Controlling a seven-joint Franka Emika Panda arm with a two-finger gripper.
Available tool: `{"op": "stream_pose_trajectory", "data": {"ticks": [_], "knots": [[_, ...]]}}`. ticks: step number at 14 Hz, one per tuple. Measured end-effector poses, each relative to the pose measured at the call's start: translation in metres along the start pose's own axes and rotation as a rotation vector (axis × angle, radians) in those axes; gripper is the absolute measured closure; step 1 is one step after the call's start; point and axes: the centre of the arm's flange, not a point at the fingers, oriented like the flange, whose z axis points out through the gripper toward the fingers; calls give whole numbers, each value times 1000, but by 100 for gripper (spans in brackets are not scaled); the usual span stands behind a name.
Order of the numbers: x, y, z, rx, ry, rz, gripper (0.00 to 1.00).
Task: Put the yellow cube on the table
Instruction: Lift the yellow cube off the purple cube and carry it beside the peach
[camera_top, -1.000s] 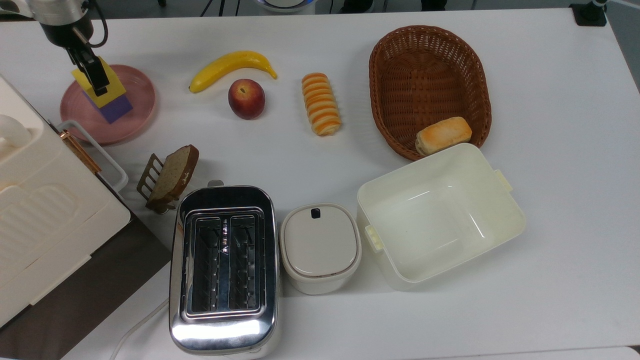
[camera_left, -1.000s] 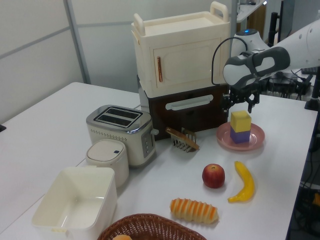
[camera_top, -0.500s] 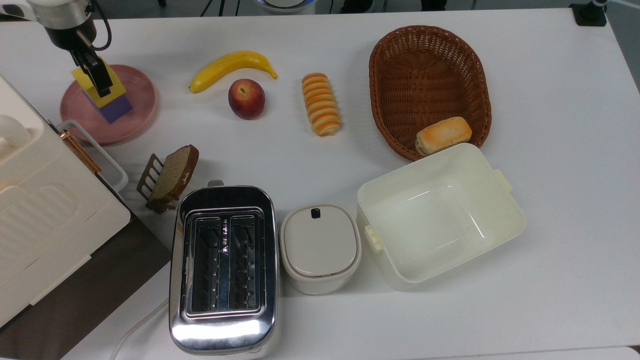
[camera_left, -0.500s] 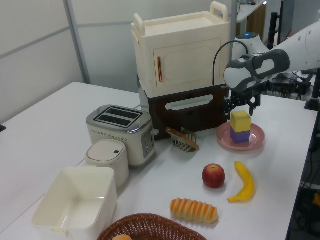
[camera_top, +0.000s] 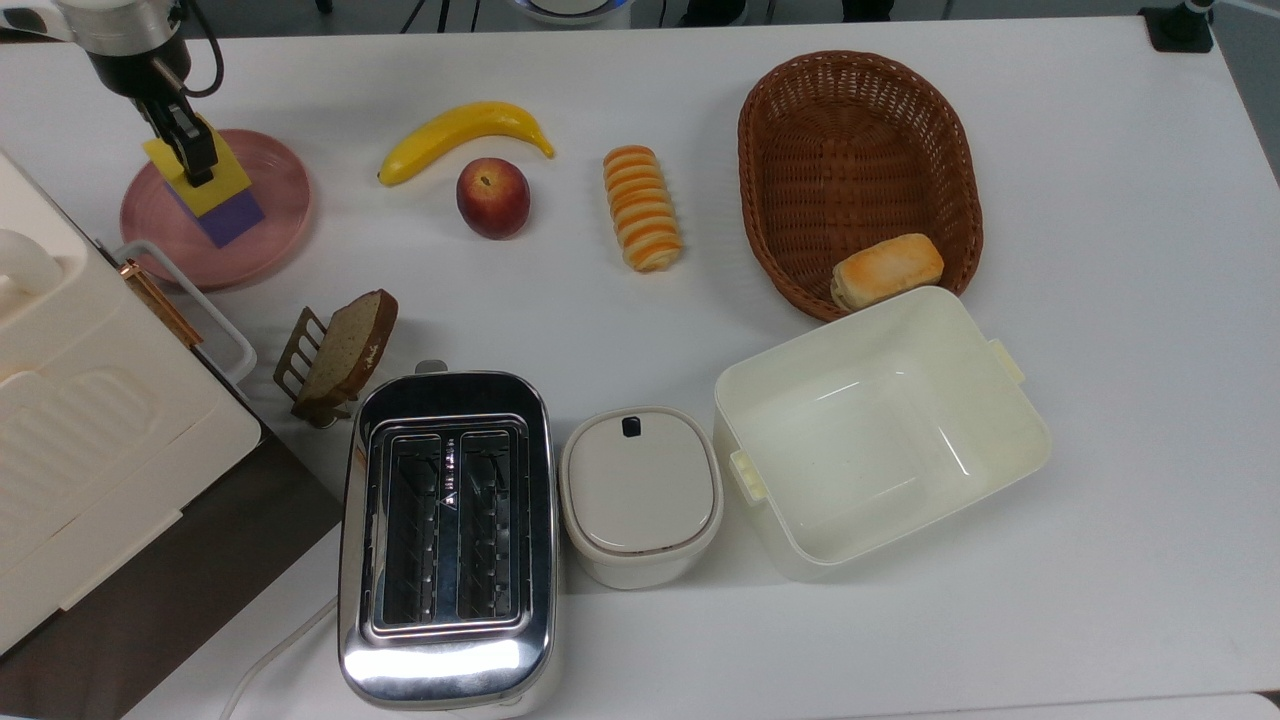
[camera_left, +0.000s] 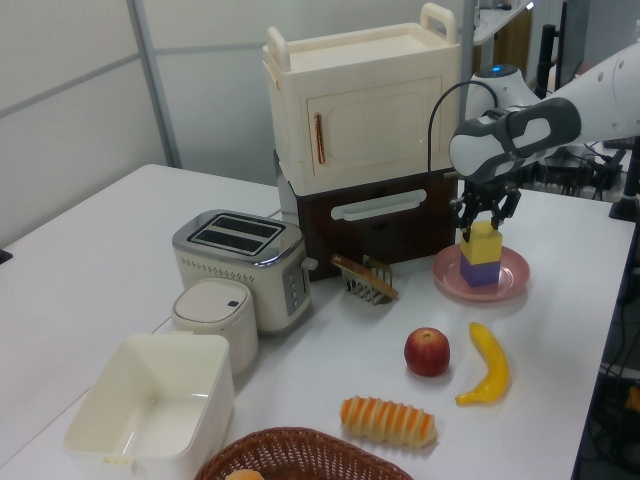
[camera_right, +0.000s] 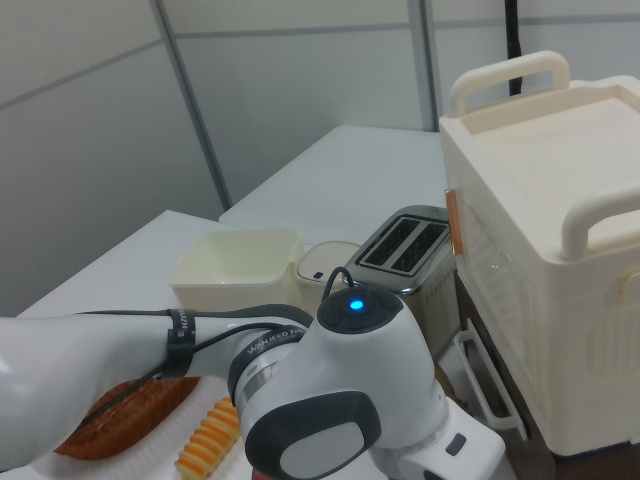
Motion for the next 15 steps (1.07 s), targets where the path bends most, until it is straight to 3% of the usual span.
{"op": "stream_pose_trajectory", "data": {"ticks": [4, 7, 12, 15], "knots": [[-1, -7, -4, 7, 5, -13, 44], [-13, -44, -27, 55, 32, -60, 44], [-62, -148, -50, 119, 33, -162, 44], [-82, -177, -51, 127, 26, -206, 44]]}}
